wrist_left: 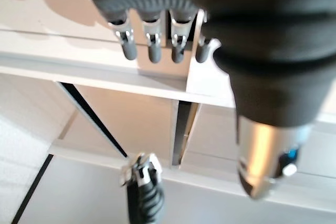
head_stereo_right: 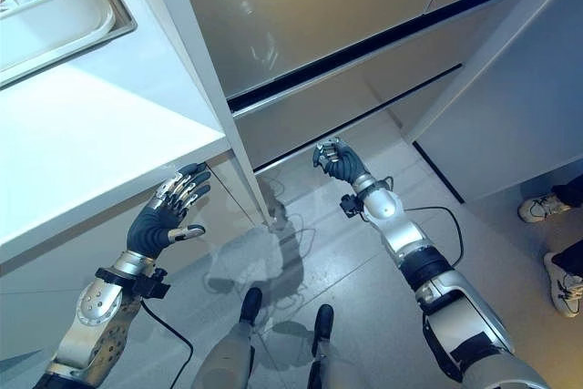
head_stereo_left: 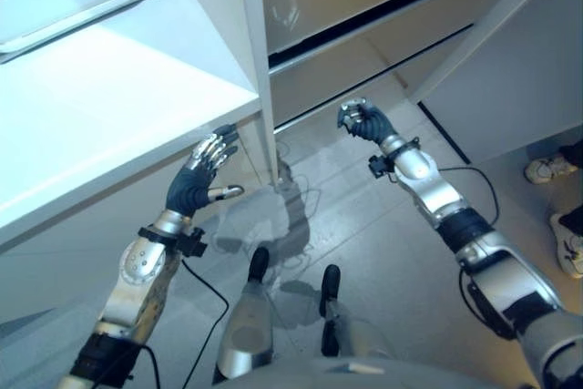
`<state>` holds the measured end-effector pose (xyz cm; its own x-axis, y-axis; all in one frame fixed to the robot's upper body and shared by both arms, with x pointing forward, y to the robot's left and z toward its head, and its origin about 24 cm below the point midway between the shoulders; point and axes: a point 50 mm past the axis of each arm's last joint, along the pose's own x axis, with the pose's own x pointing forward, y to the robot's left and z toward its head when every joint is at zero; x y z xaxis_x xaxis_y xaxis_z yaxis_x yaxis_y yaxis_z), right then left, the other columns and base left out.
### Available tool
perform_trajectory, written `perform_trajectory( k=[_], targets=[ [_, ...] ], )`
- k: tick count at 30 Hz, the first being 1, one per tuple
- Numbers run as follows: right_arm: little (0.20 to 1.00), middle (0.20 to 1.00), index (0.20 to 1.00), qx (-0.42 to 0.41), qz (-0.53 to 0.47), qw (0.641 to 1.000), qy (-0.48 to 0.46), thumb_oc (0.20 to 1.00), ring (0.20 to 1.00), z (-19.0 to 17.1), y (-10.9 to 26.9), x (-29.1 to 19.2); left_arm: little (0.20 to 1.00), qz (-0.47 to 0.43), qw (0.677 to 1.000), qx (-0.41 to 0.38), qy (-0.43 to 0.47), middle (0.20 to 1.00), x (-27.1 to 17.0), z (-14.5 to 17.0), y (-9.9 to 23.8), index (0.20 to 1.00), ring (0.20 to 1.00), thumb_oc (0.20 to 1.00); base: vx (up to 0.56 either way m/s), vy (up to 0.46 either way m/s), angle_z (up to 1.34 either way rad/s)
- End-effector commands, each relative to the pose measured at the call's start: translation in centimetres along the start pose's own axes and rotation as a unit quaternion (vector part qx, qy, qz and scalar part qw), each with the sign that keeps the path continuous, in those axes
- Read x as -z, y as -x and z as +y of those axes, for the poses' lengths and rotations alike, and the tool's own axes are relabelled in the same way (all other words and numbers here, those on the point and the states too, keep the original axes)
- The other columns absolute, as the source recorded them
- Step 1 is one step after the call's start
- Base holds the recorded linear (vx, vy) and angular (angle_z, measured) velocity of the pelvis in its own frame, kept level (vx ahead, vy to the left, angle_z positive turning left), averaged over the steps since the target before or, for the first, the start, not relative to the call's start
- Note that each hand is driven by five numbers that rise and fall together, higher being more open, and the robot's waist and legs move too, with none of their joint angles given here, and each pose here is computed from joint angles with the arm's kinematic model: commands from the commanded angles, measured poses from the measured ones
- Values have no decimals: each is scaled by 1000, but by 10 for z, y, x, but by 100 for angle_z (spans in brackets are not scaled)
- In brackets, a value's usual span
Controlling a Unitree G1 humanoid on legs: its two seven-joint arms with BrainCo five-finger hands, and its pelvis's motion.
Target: Take the drinks into the refrigerator
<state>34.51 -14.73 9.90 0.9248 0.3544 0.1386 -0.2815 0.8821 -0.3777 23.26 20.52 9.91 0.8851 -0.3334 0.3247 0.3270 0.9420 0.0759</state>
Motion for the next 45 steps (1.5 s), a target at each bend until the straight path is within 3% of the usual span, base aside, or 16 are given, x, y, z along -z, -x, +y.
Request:
perform_trajectory(
  k=[1,7,8,18,20,21,22,34,40,45],
  targets=[
    [200,200,200,24,-59,997,-34,200,200,-10,13,-12,1000,-63,998,-5,-24,1000,-21,2,-1,1000,1000,1000,0,0,0],
    [200,200,200,59,-22,996,-55,200,200,-23,57,17,1000,-48,998,-16,-35,1000,-14,5,4,1000,1000,1000,-1,0,-1],
    [200,200,200,82,3,994,-70,200,200,-29,92,33,1000,-31,998,-30,-47,1000,-9,10,11,1000,1000,1000,0,0,0],
    [219,219,219,118,79,987,-70,219,219,-38,171,58,1000,23,996,-55,-60,1000,7,17,35,1000,1000,1000,30,5,-2],
    [533,533,533,117,99,986,-66,533,533,-37,181,64,1000,34,996,-56,-56,1000,11,17,39,1000,1000,1000,42,5,-5],
    [837,837,837,114,112,985,-63,837,837,-36,186,68,1000,38,996,-56,-55,1000,12,17,41,1000,1000,1000,49,-4,-3],
    [1000,1000,1000,112,122,984,-61,1000,1000,-36,190,70,1000,42,996,-56,-57,1000,13,17,43,1000,1000,1000,47,1,-3],
    [1000,1000,1000,106,208,971,-46,1000,1000,-24,216,97,1000,99,991,-74,-48,1000,37,16,58,1000,1000,1000,15,2,-4],
    [1000,1000,1000,105,212,970,-53,1000,1000,-20,217,99,1000,200,975,-93,-43,1000,76,14,85,1000,1000,1000,4,2,-1],
    [1000,1000,1000,118,229,964,-62,1000,1000,-17,221,108,1000,337,935,-101,-47,1000,122,7,126,1000,1000,1000,0,0,0]
  ],
)
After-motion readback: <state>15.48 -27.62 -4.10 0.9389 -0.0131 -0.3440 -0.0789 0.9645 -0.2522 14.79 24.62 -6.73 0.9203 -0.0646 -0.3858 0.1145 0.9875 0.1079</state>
